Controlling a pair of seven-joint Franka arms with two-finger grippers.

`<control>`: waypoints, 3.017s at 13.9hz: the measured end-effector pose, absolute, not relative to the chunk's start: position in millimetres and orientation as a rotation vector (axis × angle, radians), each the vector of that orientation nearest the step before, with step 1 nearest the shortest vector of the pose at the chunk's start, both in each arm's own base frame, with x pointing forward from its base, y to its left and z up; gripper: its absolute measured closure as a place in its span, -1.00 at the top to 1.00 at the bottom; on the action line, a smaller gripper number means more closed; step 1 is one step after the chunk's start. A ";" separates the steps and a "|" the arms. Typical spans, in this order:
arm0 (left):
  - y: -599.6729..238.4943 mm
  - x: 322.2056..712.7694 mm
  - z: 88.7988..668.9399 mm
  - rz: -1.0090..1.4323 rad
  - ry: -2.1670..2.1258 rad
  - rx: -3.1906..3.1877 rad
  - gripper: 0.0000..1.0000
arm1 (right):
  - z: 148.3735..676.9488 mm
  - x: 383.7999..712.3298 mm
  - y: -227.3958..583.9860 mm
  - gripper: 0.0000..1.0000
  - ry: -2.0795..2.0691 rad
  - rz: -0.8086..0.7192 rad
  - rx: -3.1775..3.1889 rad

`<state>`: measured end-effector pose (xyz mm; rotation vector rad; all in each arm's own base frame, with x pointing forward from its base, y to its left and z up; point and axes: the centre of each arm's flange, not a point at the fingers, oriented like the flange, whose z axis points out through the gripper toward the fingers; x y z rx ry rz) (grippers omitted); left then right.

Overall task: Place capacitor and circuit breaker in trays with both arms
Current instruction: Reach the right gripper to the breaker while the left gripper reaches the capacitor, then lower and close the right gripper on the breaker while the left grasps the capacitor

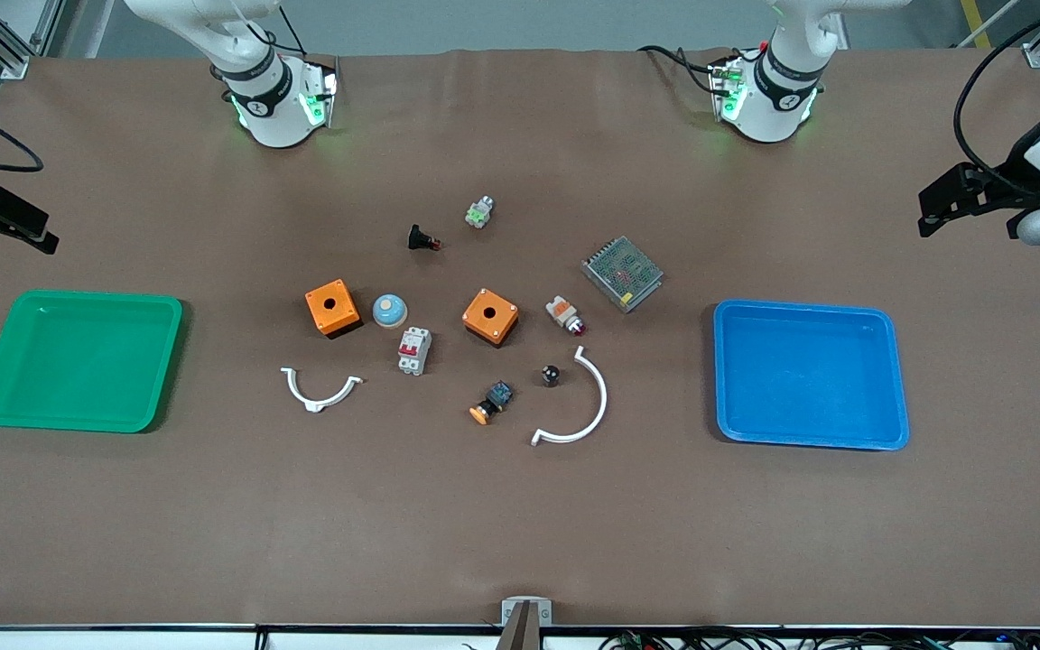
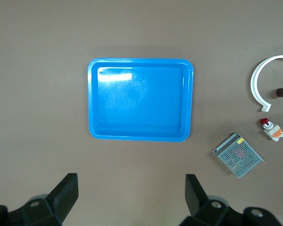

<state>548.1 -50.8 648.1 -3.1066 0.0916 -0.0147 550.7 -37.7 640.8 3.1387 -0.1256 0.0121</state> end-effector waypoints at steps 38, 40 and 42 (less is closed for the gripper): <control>-483.8 577.6 209.2 -0.091 -0.128 -3.204 0.33 | 393.2 603.3 281.8 1.00 -0.266 -0.175 3.192; -484.4 576.7 208.3 -0.088 -0.126 -3.202 0.28 | 366.1 601.4 291.4 1.00 -0.259 -0.180 3.187; -484.0 575.3 205.8 -0.075 -0.124 -3.195 0.22 | 334.9 598.0 294.8 1.00 -0.296 -0.194 3.193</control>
